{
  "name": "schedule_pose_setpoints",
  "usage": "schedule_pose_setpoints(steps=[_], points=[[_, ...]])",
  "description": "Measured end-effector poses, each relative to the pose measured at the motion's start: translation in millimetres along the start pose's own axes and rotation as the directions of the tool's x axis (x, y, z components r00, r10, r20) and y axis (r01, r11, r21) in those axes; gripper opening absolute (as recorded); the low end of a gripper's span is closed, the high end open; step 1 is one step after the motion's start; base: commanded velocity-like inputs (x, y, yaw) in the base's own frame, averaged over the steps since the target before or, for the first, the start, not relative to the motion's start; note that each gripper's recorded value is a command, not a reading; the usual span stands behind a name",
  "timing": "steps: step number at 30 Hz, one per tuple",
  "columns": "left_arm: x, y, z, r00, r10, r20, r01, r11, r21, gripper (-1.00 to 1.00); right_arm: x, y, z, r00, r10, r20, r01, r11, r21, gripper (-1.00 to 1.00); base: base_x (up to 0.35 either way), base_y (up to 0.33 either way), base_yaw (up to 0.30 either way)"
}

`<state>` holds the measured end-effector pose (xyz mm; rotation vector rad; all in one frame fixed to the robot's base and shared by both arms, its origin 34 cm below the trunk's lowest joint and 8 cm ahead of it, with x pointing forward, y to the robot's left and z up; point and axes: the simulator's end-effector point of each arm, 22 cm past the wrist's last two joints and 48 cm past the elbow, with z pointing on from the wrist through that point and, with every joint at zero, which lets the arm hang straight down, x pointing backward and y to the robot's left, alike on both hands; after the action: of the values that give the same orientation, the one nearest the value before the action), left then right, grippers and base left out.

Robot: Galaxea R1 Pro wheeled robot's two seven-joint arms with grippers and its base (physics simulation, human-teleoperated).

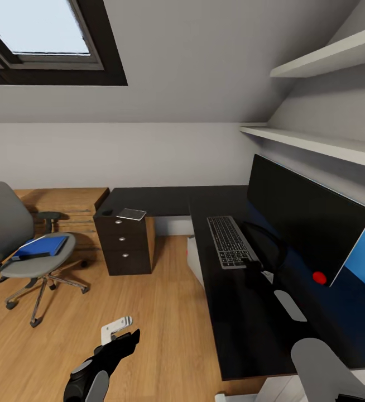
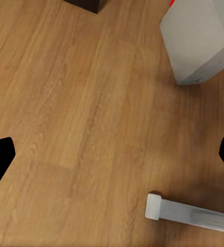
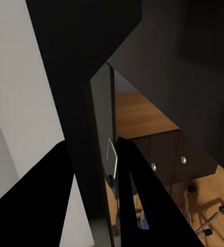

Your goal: In the bedroom, organize the workspace by keeping the computer under the desk, ensuring the monitor is on the desk, placing the keyboard on the desk next to the monitor, placing the mouse on the desk next to the keyboard, moving the folder from the swivel chair onto the desk next to the mouse, stacking the notebook on top of the folder with the pen on top of the notebook, and positioning the swivel chair next to the desk.

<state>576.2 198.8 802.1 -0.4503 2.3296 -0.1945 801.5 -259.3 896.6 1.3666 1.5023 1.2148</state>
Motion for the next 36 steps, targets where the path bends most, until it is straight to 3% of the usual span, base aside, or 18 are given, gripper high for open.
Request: schedule_pose_setpoints(steps=[31,36], points=[[-0.4,-0.9,-0.2,1.0,-0.001,0.001,0.001,1.0,0.002,1.0,2.5,2.2,0.3,1.0,0.001,-0.005,-0.001,1.0,-0.008,-1.0,0.0,0.0,0.0],[-0.8,-1.2,-0.4,1.0,-0.001,0.002,0.001,1.0,0.002,1.0,5.8,8.3,1.0,1.0,0.003,-0.006,-0.003,0.999,-0.035,-1.0,0.0,0.0,0.0]])
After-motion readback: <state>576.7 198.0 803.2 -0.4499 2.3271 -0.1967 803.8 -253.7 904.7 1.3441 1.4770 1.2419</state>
